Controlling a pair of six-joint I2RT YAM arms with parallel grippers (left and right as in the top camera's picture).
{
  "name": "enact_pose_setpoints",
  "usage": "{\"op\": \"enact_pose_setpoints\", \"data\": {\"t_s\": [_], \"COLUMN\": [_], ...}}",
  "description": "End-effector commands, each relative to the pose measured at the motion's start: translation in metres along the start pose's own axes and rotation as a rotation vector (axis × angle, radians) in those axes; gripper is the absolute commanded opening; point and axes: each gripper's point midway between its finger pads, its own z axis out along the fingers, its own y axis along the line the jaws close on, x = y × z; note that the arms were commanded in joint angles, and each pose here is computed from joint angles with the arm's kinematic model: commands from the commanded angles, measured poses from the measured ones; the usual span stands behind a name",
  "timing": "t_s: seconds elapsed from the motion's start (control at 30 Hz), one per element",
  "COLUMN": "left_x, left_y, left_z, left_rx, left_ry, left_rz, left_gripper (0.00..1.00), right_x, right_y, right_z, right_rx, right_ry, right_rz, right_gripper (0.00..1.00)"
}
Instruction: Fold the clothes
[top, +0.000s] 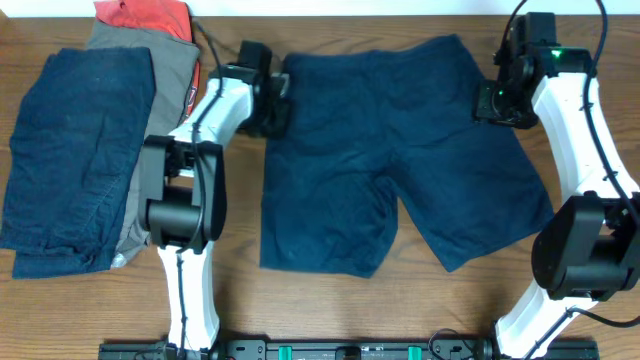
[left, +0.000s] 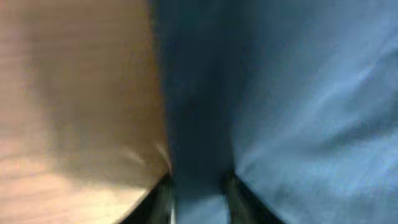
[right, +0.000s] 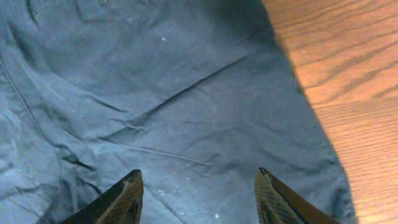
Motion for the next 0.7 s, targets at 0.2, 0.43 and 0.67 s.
{"op": "enact_pose_setpoints", "data": {"t_s": [0.2, 0.43, 0.67], "left_x": [0.067, 0.071, 0.037], "left_y": [0.005, 0.003, 0.009], "left_z": [-0.057, -0.075, -0.135], "left_rx": [-0.023, -0.025, -0.071], "left_ry": [0.204, 0.193, -0.081], "left_rz": [-0.139, -0.134, -0.107], "left_gripper": [0.46, 0.46, 0.51], "right_x": [0.012, 0.038, 0.075], "right_y": [0.044, 0.091, 0.144], "right_z": [0.027, 0.064, 0.085], "right_rx": [-0.007, -0.085, -0.123], "right_ry": [0.048, 0.157, 0.235], "right_rz": [-0.024, -0.089, -0.21], "right_gripper": [0.56, 0.57, 0.58]}}
